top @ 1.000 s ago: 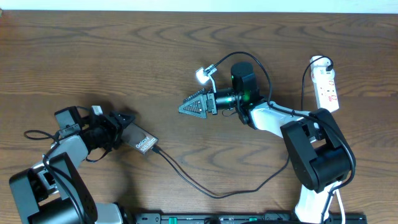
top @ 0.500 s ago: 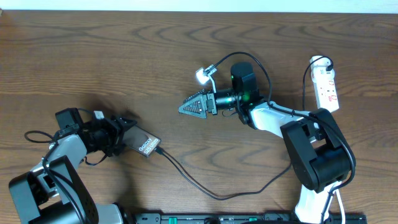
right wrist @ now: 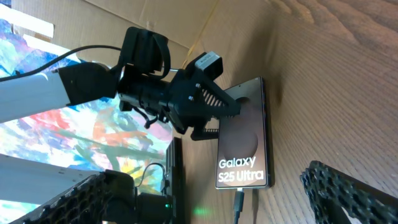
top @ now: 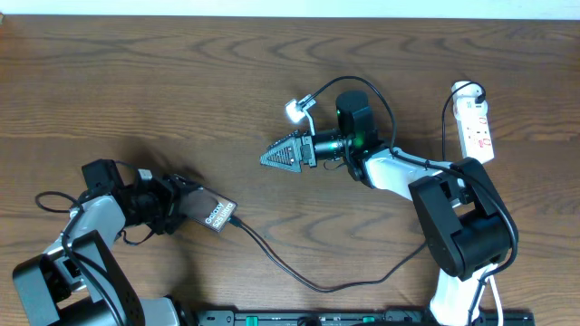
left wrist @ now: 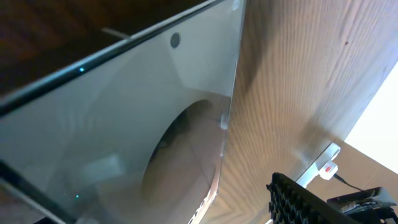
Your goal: Plug charger to phone and switch on socket
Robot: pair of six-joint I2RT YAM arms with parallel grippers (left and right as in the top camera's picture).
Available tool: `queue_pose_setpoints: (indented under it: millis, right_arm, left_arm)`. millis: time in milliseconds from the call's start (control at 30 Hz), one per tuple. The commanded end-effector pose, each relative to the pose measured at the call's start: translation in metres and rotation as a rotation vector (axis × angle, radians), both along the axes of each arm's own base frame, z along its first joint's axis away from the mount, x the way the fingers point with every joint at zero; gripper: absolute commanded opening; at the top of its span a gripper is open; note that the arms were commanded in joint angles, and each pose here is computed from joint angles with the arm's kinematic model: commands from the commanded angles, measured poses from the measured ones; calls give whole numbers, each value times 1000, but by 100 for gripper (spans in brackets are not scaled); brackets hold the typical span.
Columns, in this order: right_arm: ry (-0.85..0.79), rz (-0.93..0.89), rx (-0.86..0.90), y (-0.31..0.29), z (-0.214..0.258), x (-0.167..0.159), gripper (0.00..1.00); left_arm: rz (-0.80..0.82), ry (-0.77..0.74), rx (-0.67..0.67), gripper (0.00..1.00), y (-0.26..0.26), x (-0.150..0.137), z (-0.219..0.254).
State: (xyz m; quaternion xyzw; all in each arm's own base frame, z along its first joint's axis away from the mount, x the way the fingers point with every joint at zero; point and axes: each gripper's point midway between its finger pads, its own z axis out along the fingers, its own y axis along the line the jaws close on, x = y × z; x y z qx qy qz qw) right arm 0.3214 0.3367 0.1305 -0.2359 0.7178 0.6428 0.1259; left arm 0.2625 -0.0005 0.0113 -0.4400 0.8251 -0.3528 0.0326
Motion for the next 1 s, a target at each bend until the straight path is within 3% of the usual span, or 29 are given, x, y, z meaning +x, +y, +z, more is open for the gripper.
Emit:
queue_pose_setpoints:
  millis: [0, 167, 967]
  right_arm:
    - [-39, 6, 11, 3, 7, 1, 99]
    - [-39, 6, 11, 3, 7, 1, 99]
    - [-47, -15, -12, 2, 1, 4, 99]
  left_arm:
    - [-8, 327, 242, 73, 26, -69, -61]
    - [-19, 421, 310, 73, 35, -89, -65]
    - [-22, 542, 360, 74, 40, -116, -60]
